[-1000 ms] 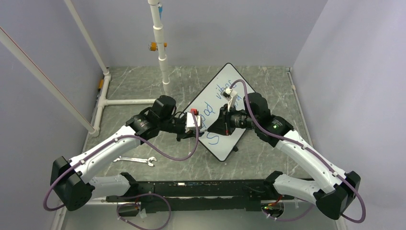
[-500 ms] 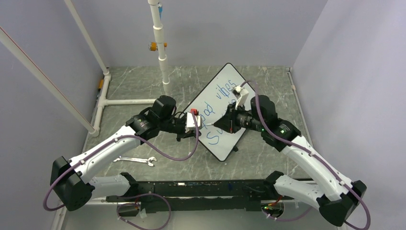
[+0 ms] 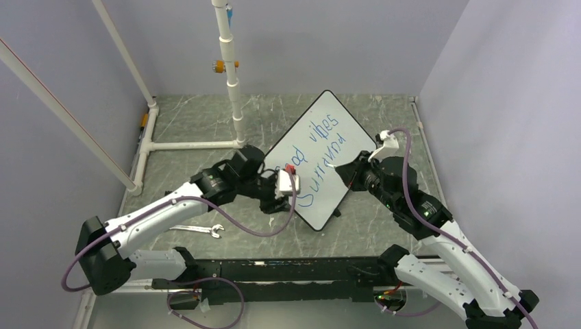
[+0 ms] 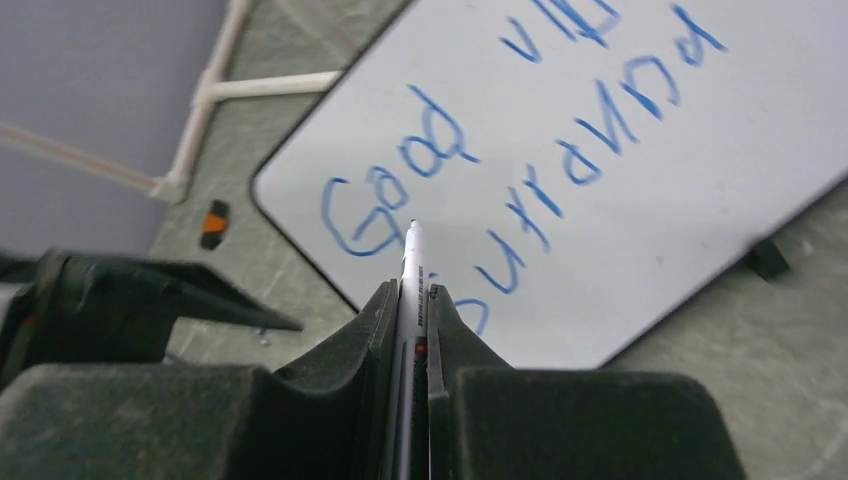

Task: Write a sentence on the whiteboard
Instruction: Place the whiteboard marker at the center of the board.

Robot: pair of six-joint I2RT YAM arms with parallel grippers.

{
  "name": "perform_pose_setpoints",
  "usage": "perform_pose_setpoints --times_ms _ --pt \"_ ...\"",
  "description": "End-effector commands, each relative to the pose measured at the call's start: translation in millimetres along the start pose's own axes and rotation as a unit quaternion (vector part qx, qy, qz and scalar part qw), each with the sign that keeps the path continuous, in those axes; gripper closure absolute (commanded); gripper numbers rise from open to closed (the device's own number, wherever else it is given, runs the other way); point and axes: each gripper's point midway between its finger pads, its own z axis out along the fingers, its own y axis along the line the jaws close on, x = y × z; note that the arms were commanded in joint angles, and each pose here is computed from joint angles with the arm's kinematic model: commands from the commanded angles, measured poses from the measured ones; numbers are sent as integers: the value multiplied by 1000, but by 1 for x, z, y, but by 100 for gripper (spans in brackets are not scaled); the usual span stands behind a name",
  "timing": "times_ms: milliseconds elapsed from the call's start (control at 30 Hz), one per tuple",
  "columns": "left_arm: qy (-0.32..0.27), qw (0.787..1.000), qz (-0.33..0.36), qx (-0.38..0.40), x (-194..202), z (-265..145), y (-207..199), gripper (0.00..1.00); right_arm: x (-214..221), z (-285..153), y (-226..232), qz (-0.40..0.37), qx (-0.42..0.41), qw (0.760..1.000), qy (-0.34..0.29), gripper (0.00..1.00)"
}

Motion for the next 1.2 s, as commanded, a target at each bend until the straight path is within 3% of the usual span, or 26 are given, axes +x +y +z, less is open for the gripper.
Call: perform_pose_setpoints --times_ms 0,167,333,433,767,967,1167 --pt "27 1000 1 10 -3 23 -24 46 5 -1 -46 37 118 992 -24 100" --pt "36 999 -20 9 -3 54 -42 42 12 -9 -67 35 170 985 -16 100" --pt "55 996 41 55 7 93 -92 39 7 -27 -86 42 220 974 -38 100" --pt "64 993 45 86 13 114 -110 39 2 -33 -90 42 231 971 -51 100" --pt "67 996 19 54 24 139 -101 41 46 -28 -117 60 274 960 -8 100" --pt "75 997 0 18 35 131 -94 42 90 -29 -142 95 316 944 22 100" --pt "83 996 -5 -12 37 114 -87 43 103 -21 -151 102 323 941 19 100"
